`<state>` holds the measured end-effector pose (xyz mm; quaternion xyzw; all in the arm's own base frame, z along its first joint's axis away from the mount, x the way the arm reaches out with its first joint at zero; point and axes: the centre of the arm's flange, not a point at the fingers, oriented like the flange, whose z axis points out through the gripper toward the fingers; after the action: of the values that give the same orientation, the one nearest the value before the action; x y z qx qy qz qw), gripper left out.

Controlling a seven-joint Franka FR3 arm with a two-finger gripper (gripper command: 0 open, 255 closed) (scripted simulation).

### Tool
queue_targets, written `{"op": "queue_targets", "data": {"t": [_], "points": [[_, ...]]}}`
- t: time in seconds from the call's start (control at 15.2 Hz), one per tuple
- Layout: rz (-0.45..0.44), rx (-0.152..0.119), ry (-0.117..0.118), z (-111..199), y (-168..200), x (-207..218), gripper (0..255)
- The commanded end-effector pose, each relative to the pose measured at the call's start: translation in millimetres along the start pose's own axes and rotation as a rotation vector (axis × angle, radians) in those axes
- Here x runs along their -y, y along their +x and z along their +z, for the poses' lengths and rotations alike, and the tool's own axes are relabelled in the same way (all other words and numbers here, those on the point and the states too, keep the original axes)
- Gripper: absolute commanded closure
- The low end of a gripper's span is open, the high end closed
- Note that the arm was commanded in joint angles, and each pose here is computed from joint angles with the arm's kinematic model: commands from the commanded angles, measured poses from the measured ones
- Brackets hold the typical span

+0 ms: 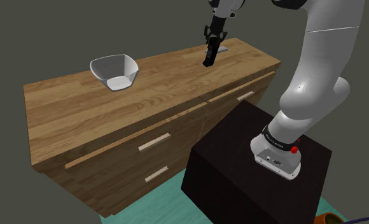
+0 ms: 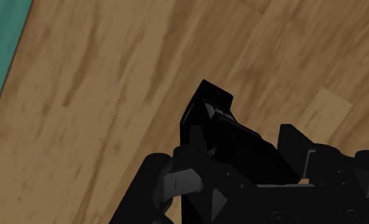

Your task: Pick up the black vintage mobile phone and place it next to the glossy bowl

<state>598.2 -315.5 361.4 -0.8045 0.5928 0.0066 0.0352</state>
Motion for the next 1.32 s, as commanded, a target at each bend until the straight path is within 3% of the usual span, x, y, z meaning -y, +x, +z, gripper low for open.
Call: {"op": "queue_targets", "data": {"t": [0.0,0.53,1.25], "points": [[0.000,0.000,0.000,0,0,0,255],[0.000,0.000,0.000,0,0,0,255],[0.000,0.000,0.000,-58,-3,3,255]]}}
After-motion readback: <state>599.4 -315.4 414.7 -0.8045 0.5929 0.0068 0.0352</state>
